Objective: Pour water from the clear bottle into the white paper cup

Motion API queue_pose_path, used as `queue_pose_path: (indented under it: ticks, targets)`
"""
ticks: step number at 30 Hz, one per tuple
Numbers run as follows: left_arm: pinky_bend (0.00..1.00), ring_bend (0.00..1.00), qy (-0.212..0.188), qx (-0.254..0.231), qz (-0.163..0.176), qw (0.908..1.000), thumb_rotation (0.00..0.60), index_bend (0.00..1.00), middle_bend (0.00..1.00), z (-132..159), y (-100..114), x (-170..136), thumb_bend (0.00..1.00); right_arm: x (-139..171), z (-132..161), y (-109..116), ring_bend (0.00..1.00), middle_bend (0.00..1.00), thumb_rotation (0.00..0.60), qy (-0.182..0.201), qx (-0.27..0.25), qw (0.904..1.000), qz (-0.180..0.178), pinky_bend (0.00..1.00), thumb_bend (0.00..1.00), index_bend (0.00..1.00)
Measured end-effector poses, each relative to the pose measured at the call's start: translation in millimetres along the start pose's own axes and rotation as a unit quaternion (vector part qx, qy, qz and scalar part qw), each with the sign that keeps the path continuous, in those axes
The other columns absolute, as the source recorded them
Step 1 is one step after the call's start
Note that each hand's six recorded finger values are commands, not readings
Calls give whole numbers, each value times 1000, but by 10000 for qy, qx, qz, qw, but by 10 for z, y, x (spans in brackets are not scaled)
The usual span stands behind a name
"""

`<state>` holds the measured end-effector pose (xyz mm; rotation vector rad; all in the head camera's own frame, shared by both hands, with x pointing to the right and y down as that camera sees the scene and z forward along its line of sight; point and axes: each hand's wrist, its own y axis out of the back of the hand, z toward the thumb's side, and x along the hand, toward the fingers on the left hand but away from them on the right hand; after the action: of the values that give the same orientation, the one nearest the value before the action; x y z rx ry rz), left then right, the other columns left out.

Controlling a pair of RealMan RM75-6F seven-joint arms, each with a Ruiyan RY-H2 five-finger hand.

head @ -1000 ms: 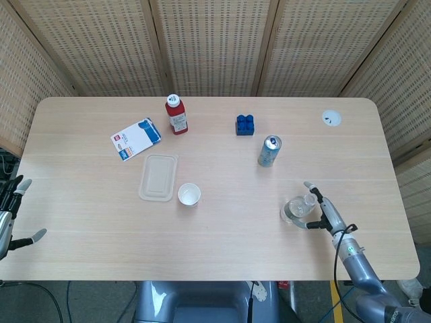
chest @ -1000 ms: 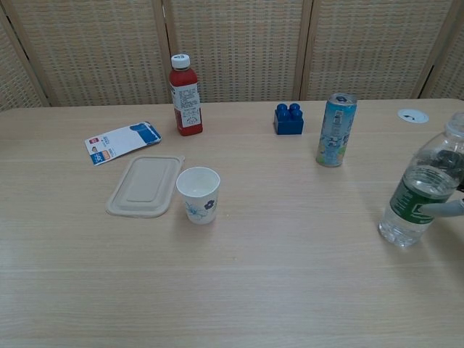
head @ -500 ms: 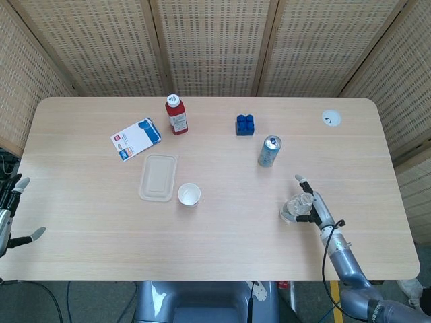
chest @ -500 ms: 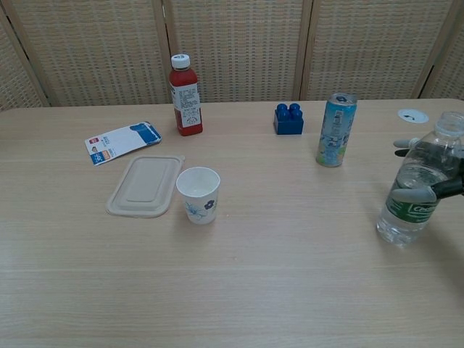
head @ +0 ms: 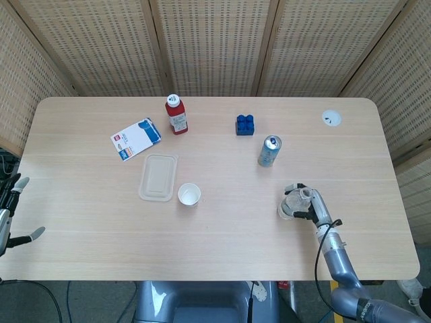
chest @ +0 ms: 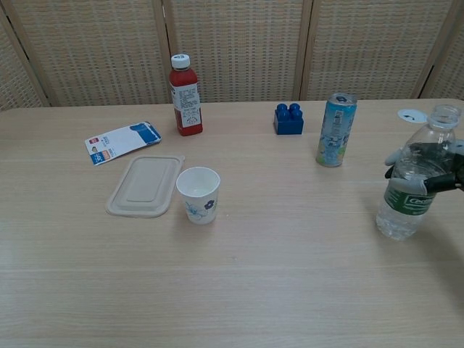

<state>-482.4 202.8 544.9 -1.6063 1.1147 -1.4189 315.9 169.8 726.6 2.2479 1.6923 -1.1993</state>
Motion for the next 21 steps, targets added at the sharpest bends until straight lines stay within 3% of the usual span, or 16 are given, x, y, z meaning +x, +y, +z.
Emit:
queue_pose_path:
  ticks: [3, 8, 14, 17, 21]
  targets:
    - [0, 0, -5, -12, 2, 10000, 600, 0, 0, 2, 4, -2, 0, 13, 80, -7, 460, 550, 600, 197, 42, 9998, -40, 688, 661, 529]
    - [0, 0, -11, -37, 7, 10000, 600, 0, 0, 2, 12, -4, 0, 10, 247, -47, 461, 551, 600, 492, 314, 9983, 30, 703, 675, 530]
    - [0, 0, -18, -59, 6, 10000, 600, 0, 0, 1, 19, -6, 0, -56, 421, -96, 462, 552, 600, 653, 1230, 9901, 196, 704, 692, 530]
    - [0, 0, 3, -93, 2, 10000, 600, 0, 0, -11, 24, 1, 0, -112, 550, -137, 472, 553, 600, 757, 1868, 9791, 276, 719, 741, 531]
    - [0, 0, 51, -150, -6, 9999, 600, 0, 0, -41, 39, 20, 0, -217, 772, -215, 487, 560, 600, 889, 2854, 9538, 291, 736, 788, 531]
